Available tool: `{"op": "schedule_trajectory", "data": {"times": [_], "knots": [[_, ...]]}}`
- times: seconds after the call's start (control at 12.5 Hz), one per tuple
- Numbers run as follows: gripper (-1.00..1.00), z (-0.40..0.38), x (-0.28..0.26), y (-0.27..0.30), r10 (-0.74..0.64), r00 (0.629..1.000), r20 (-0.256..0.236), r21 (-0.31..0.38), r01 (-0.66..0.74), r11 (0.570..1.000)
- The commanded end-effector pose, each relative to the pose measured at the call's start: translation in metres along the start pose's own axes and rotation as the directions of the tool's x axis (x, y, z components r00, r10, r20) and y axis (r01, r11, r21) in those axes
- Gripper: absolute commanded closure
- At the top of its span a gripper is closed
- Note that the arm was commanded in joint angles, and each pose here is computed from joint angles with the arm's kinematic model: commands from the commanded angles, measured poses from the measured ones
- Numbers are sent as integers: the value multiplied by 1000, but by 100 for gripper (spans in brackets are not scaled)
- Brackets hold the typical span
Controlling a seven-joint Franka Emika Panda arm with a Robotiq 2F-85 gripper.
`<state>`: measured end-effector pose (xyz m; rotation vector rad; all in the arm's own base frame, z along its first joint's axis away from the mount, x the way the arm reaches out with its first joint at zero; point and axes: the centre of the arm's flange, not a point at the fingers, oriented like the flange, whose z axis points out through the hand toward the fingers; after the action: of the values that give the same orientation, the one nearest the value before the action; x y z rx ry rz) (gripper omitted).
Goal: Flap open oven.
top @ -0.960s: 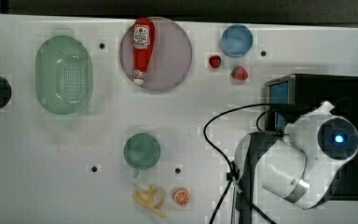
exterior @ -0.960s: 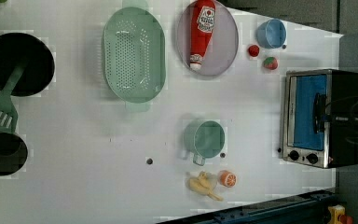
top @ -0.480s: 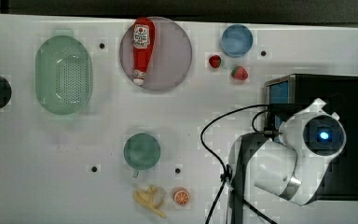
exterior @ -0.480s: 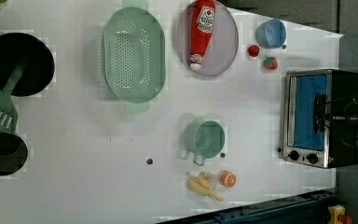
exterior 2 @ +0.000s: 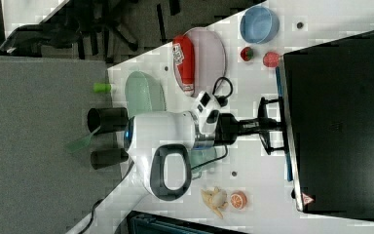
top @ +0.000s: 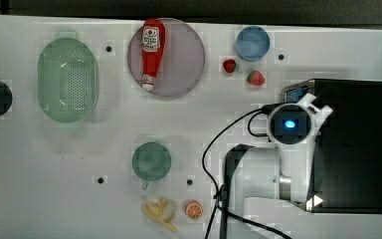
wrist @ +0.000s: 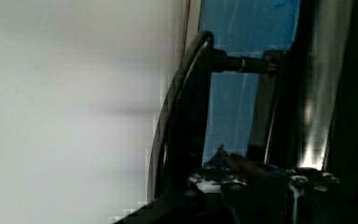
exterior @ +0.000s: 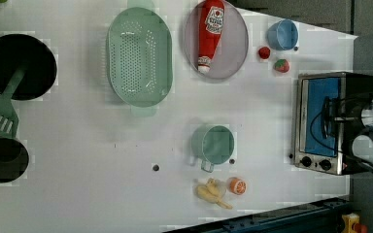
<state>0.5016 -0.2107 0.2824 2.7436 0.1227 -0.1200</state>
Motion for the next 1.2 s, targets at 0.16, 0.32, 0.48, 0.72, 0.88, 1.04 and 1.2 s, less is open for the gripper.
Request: {"op": "schedule_trajectory", "data": {"times": [0.16, 0.32, 0.48, 0.72, 0.88, 1.04, 1.2], "knots": [[65, 20, 26, -117, 48, 997, 56, -85, -43, 995], [65, 29, 25, -150, 104, 990, 93, -164, -87, 983], [65, 37, 26, -181, 142, 985, 98, -259, -113, 959], [65, 55, 33, -223, 157, 986, 56, -392, -123, 912], [65, 72, 39, -247, 116, 992, 54, -455, -79, 887], [65, 86, 51, -270, 63, 997, 52, -503, -28, 864], [65, 102, 59, -286, 49, 997, 58, -552, -8, 834]]}}
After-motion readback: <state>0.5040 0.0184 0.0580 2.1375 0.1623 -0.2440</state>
